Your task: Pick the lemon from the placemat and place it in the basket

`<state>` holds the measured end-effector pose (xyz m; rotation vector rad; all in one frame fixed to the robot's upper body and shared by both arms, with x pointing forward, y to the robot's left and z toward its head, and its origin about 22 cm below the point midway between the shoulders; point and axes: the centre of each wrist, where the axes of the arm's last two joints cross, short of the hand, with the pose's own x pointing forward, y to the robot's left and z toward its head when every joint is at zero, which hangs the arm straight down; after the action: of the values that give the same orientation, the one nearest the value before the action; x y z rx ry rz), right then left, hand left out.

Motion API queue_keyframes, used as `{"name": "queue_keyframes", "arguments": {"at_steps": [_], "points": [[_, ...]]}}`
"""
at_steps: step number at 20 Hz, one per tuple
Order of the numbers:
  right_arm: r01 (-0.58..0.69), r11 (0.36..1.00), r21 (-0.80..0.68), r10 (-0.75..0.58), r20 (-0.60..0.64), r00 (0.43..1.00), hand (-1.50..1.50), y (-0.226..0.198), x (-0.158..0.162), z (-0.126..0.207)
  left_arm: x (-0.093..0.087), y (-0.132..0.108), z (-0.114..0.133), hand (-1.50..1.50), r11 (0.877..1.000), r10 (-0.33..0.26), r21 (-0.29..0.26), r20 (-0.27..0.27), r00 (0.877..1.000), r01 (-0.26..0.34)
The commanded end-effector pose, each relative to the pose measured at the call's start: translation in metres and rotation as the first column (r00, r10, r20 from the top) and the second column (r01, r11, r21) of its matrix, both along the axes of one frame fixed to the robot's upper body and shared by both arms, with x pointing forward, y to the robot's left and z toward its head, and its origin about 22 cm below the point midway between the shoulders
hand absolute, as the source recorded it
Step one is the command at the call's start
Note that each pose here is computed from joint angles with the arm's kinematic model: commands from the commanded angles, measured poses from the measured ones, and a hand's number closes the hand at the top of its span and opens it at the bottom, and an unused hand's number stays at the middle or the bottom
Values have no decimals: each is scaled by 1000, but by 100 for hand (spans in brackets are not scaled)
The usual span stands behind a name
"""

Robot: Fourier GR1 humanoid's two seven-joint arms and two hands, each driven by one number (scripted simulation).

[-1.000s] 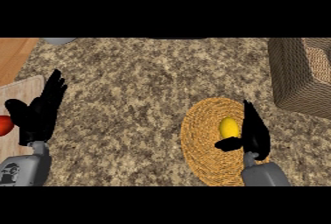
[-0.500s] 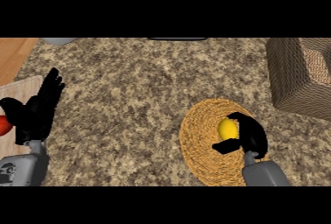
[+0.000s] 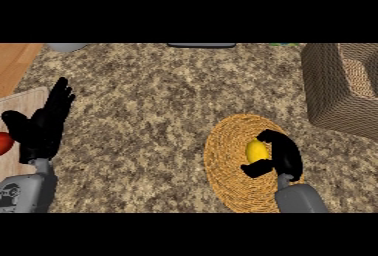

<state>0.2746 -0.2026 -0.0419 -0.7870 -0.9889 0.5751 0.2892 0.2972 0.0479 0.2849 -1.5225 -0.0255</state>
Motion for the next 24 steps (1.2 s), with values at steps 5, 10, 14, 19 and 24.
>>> {"name": "queue_keyframes", "arguments": {"at_steps": [5, 10, 14, 19, 24], "points": [[-545, 833, 97, 549, -26, 835, 150, -1, -49, -37, 1, -3, -2, 0, 1000, -11, -6, -6, 1000, 11], [-645, 731, 223, 627, 151, 764, 150, -32, -82, -51, 0, 0, -5, 0, 1000, 16, 1, -4, 1000, -16], [-674, 677, 296, 559, 389, 732, 150, -53, -91, -46, -3, -3, 1, 0, 1000, 16, -13, -5, 1000, -16], [-705, 609, 363, 453, 570, 686, 150, -86, -82, 8, 0, 4, 3, 0, 1000, 21, -6, 0, 1000, -21], [-677, 673, 298, 426, 593, 684, 150, -116, -99, 69, -2, 2, 10, 0, 1000, 25, 15, 2, 1000, -25]]}}
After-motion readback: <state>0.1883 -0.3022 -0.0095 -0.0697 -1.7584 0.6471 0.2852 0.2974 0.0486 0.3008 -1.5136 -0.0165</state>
